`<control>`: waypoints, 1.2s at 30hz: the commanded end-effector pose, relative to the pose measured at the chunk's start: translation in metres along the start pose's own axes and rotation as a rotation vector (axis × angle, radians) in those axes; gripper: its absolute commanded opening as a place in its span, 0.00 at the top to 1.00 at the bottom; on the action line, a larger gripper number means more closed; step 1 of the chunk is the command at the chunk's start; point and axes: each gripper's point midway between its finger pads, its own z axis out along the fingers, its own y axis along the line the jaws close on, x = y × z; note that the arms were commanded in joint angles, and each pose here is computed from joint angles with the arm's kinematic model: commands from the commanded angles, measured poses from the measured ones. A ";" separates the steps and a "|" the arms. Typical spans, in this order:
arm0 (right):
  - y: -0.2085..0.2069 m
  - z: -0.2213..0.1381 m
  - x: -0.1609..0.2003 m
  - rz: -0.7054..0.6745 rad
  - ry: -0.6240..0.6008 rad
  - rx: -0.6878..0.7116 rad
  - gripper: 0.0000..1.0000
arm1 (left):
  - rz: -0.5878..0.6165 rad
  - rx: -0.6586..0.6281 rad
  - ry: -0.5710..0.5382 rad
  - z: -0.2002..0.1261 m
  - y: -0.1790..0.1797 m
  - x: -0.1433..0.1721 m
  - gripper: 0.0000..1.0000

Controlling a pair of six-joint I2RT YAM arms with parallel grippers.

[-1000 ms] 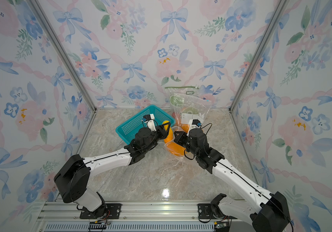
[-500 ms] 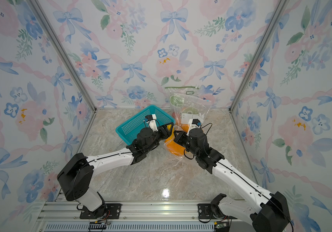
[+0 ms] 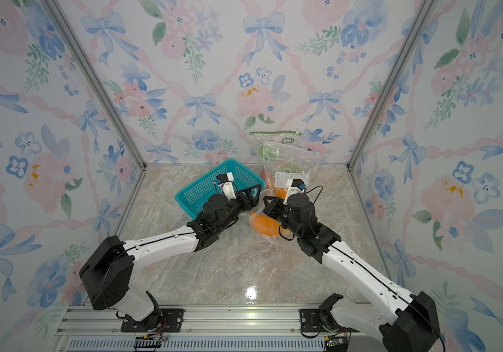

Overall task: Place the mango in a zip-top bag and seal the zipper
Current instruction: Place the mango in the zipper food storage bag, then adjust the zipper food storage bag at the center of the board.

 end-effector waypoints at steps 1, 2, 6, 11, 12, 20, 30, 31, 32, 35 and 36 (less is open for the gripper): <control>0.019 -0.011 -0.022 -0.019 -0.063 -0.040 1.00 | 0.073 -0.064 -0.056 -0.018 0.005 -0.028 0.25; 0.018 -0.011 -0.021 -0.023 -0.060 -0.038 1.00 | 0.094 -0.088 -0.054 -0.022 0.011 -0.031 0.25; 0.015 -0.012 -0.016 -0.041 -0.035 -0.025 1.00 | 0.179 -0.167 0.023 -0.028 0.036 -0.035 0.26; 0.003 -0.023 -0.007 -0.093 0.012 0.029 1.00 | 0.299 -0.196 0.197 -0.031 0.075 -0.017 0.22; 0.002 -0.026 -0.006 -0.106 0.021 0.035 1.00 | 0.311 -0.191 0.218 -0.032 0.079 -0.014 0.21; -0.001 -0.053 0.011 -0.316 0.177 0.131 1.00 | 0.418 -0.095 0.314 -0.032 0.076 0.003 0.02; 0.028 -0.085 0.007 -0.667 0.363 0.189 1.00 | 0.543 -0.106 0.235 -0.050 0.075 -0.030 0.02; 0.034 -0.086 0.005 -0.696 0.370 0.177 1.00 | 0.546 -0.111 0.218 -0.053 0.076 -0.037 0.02; 0.043 -0.086 0.004 -0.727 0.378 0.146 1.00 | 0.548 -0.117 0.200 -0.057 0.077 -0.044 0.02; 0.070 -0.086 0.004 -0.785 0.404 0.056 1.00 | 0.555 -0.136 0.145 -0.068 0.078 -0.066 0.02; 0.075 -0.085 0.005 -0.805 0.416 0.041 1.00 | 0.559 -0.141 0.127 -0.073 0.078 -0.073 0.02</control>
